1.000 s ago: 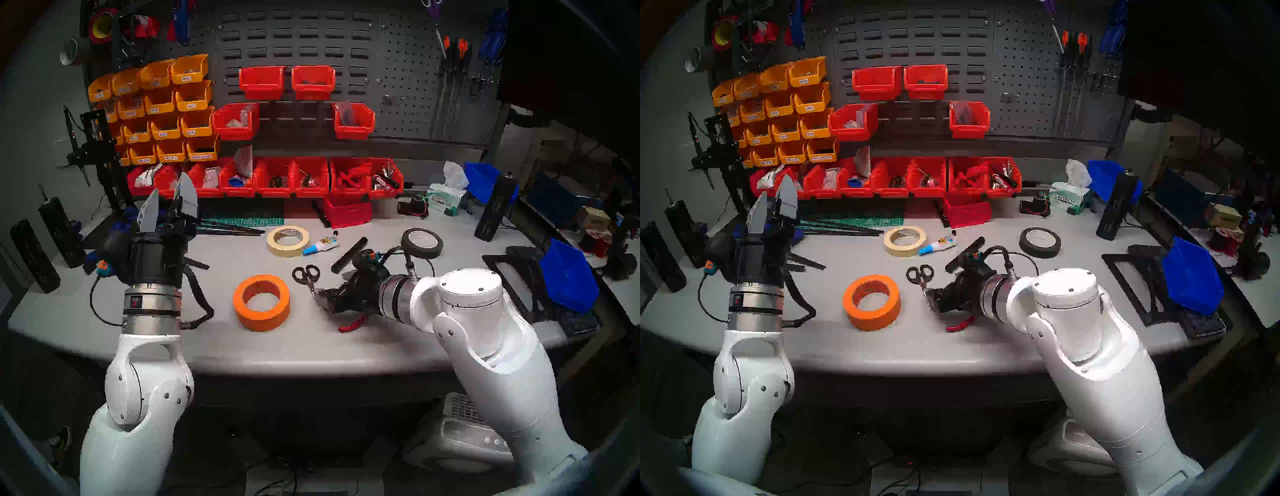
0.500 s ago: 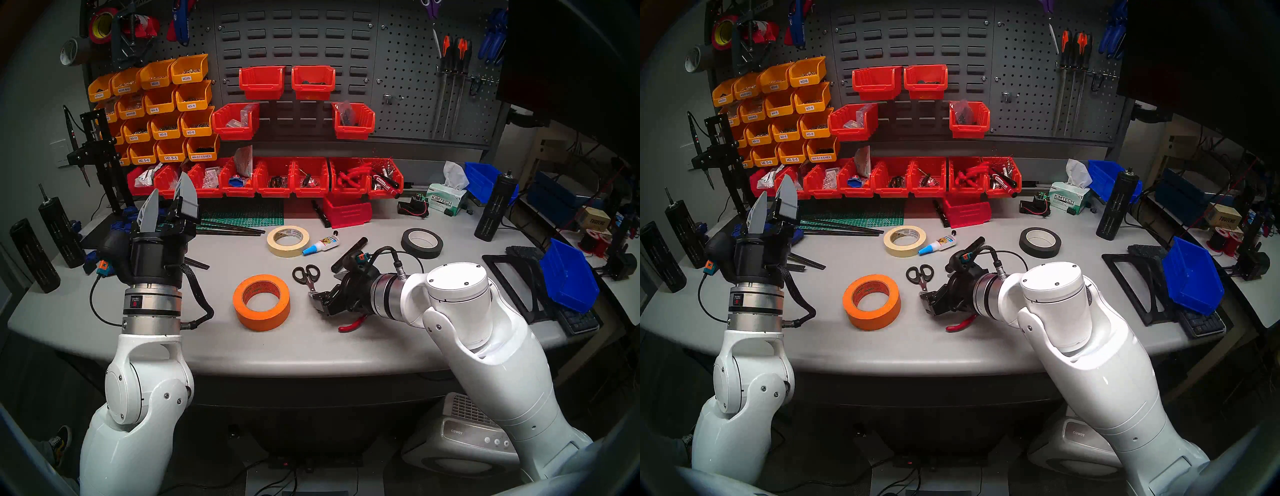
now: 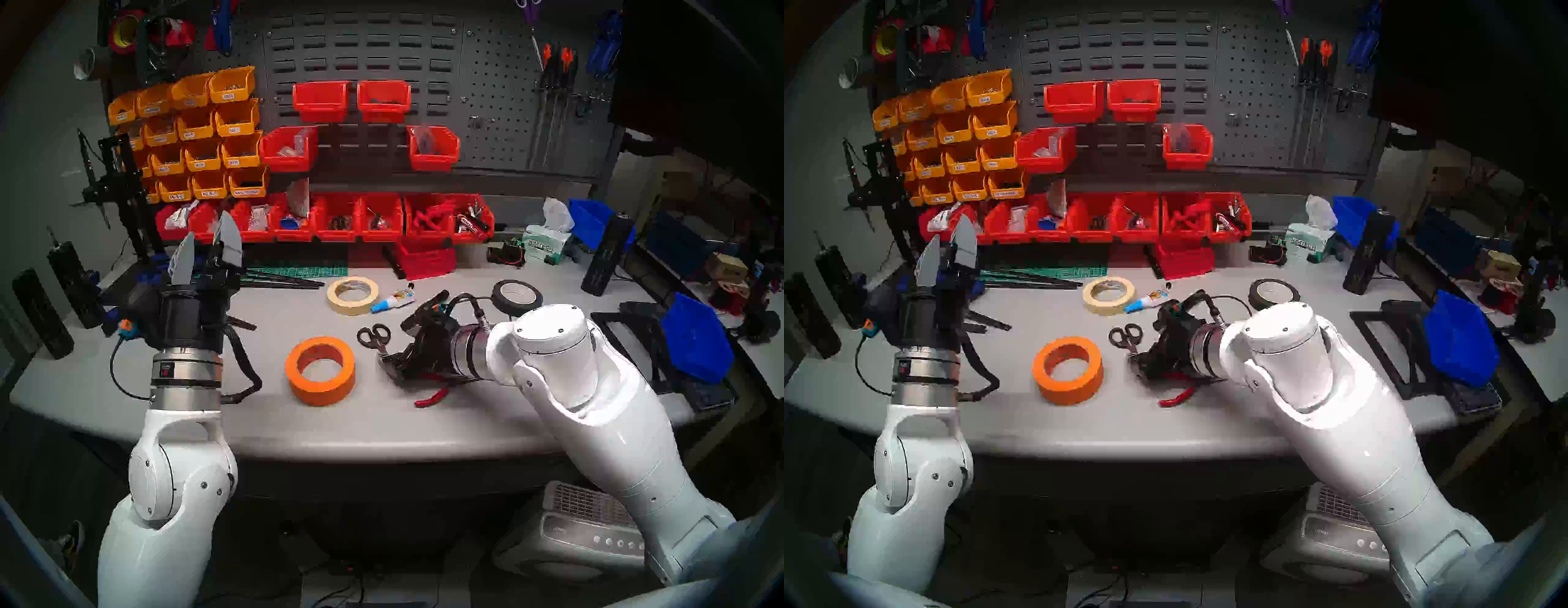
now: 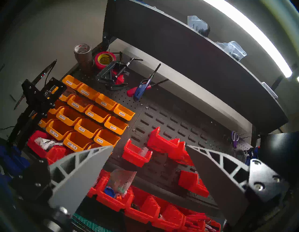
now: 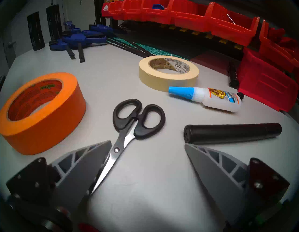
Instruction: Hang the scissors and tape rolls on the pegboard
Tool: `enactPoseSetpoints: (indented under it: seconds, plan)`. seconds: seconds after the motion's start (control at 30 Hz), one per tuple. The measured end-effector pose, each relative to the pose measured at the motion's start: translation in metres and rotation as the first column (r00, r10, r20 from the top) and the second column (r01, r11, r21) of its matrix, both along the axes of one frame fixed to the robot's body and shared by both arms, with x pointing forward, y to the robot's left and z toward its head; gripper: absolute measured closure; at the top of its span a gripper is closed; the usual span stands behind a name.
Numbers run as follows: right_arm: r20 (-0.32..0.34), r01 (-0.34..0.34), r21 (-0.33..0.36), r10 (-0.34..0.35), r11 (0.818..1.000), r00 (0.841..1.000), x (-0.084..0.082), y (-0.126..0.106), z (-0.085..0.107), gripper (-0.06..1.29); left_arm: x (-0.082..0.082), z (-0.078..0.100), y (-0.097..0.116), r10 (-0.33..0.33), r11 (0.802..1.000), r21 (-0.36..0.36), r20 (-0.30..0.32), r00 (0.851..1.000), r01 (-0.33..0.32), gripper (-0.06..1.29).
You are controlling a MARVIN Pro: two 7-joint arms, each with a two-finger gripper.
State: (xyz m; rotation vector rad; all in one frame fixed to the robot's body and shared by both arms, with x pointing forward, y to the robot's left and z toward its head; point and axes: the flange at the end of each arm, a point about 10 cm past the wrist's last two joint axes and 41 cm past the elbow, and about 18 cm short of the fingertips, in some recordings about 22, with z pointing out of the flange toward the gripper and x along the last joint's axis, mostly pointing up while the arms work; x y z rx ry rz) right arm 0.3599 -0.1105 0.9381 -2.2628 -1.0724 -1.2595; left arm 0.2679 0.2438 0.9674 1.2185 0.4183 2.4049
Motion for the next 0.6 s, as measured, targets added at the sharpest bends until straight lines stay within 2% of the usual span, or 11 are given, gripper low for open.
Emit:
enactPoseSetpoints:
  seconds: [0.33,0.6]
  plan:
    - [-0.024,-0.05,-0.02,0.05,0.999,0.998,0.003,-0.01,0.006,0.01,0.0,0.0,0.0,0.0,1.0,0.0,0.0,1.0,0.0,0.0]
    - [-0.04,-0.062,-0.03,0.061,0.998,0.997,0.006,-0.018,0.008,0.01,0.0,0.0,0.0,0.0,1.0,0.0,0.0,1.0,0.0,0.0]
